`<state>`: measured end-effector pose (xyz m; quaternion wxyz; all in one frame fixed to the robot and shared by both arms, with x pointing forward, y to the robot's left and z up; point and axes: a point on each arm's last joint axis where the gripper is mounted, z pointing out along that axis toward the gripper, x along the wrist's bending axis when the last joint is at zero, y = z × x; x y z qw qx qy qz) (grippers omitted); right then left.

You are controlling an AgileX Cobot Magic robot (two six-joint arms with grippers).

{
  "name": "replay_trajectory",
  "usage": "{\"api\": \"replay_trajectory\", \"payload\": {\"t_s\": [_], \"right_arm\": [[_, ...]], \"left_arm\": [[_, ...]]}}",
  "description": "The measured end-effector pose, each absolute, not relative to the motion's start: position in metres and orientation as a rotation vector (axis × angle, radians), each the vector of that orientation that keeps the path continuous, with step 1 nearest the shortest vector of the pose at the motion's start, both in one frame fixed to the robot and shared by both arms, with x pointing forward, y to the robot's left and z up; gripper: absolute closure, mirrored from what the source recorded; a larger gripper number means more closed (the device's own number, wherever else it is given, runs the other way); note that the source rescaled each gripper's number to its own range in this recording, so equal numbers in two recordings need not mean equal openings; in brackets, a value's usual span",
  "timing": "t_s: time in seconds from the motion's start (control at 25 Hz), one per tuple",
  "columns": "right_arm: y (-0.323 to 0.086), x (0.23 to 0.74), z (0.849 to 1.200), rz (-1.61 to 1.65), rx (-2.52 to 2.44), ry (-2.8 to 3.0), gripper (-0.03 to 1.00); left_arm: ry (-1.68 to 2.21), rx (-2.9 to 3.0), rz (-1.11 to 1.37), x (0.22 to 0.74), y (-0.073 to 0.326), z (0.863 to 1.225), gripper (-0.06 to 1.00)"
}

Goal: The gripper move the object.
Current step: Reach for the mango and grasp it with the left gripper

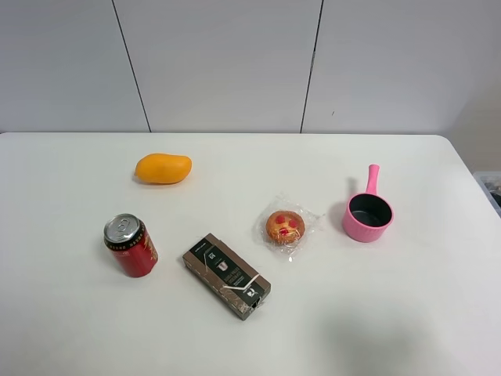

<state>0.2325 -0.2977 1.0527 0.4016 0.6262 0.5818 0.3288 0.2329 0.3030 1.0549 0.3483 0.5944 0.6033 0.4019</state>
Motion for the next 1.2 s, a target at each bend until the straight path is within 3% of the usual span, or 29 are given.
{"api": "replay_trajectory", "payload": {"t_s": [0.24, 0.6, 0.84, 1.2], "right_arm": [[-0.298, 0.233, 1.053, 0.831, 1.583, 1.471, -0.03], [-0.298, 0.233, 1.053, 0.831, 1.583, 1.471, -0.03], [-0.298, 0.233, 1.053, 0.831, 1.583, 1.471, -0.03], [-0.298, 0.233, 1.053, 0.831, 1.583, 1.471, -0.03]], "left_arm": [[1.594, 1.572, 0.971, 0.242, 0.301, 1.059, -0.06], [1.549, 1.734, 0.837, 0.294, 0.295, 1.105, -0.06], [1.355, 2.012, 0.815, 0.342, 0.292, 1.128, -0.06], [0.982, 2.351, 0.793, 0.396, 0.289, 1.13, -0.06]]}}
